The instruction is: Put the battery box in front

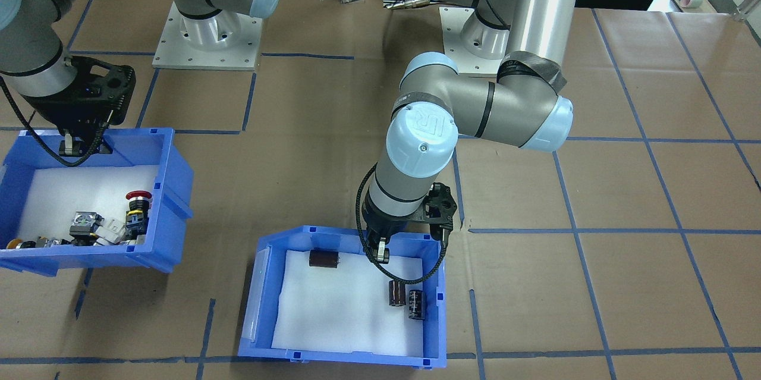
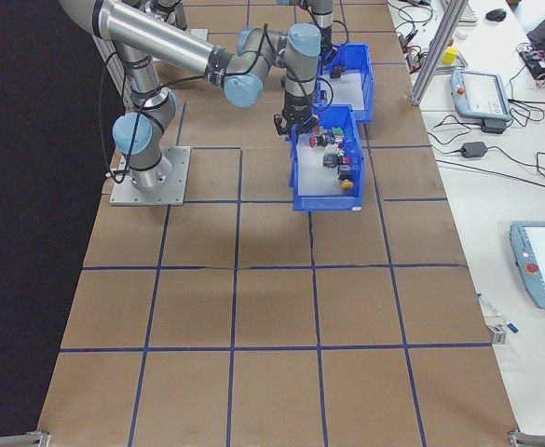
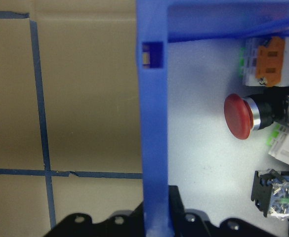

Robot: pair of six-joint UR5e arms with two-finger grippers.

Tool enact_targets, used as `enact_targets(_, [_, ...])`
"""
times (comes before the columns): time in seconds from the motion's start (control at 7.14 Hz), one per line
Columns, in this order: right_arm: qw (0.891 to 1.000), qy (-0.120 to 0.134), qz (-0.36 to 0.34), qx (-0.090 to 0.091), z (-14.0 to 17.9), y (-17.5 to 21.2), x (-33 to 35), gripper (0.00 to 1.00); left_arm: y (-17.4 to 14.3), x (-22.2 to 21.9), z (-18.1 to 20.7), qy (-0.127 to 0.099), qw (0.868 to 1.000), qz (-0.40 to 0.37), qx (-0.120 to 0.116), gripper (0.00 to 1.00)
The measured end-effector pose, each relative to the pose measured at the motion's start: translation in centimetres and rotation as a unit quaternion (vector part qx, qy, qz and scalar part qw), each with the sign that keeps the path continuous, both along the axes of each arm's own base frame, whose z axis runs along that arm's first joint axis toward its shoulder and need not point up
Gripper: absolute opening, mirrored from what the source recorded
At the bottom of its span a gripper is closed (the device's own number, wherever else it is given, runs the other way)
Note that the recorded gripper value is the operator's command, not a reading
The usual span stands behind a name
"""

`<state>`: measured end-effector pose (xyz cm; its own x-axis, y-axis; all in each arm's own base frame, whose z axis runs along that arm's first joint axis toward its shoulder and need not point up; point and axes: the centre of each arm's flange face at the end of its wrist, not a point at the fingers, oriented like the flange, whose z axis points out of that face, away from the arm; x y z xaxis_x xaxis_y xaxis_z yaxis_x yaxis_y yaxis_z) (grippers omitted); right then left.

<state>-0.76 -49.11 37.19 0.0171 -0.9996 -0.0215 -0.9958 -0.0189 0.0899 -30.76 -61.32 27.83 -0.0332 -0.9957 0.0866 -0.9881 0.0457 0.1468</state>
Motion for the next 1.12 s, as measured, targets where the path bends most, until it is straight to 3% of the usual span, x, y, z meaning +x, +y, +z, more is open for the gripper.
enact_targets(0.28, [1.000,-0.002,-0.004,0.004,-0.5,1.4,0.5,0.08,0.2,0.6,2.2,-0.027,1.000,0.004,-0.012,0.93])
enact_targets(0.7, [0.999,-0.019,-0.028,0.007,-1.6,4.8,2.1,0.08,4.6,4.4,11.4,-0.075,0.994,-0.080,0.009,0.94])
enact_targets(0.98, [0.999,-0.027,-0.044,0.012,-2.7,7.5,4.7,0.08,8.7,10.5,17.2,-0.099,0.966,-0.236,0.037,0.98])
enact_targets(1.12, [0.998,-0.026,-0.047,0.015,-3.2,8.7,6.9,0.08,10.9,13.6,19.7,-0.110,0.940,-0.320,0.049,0.99])
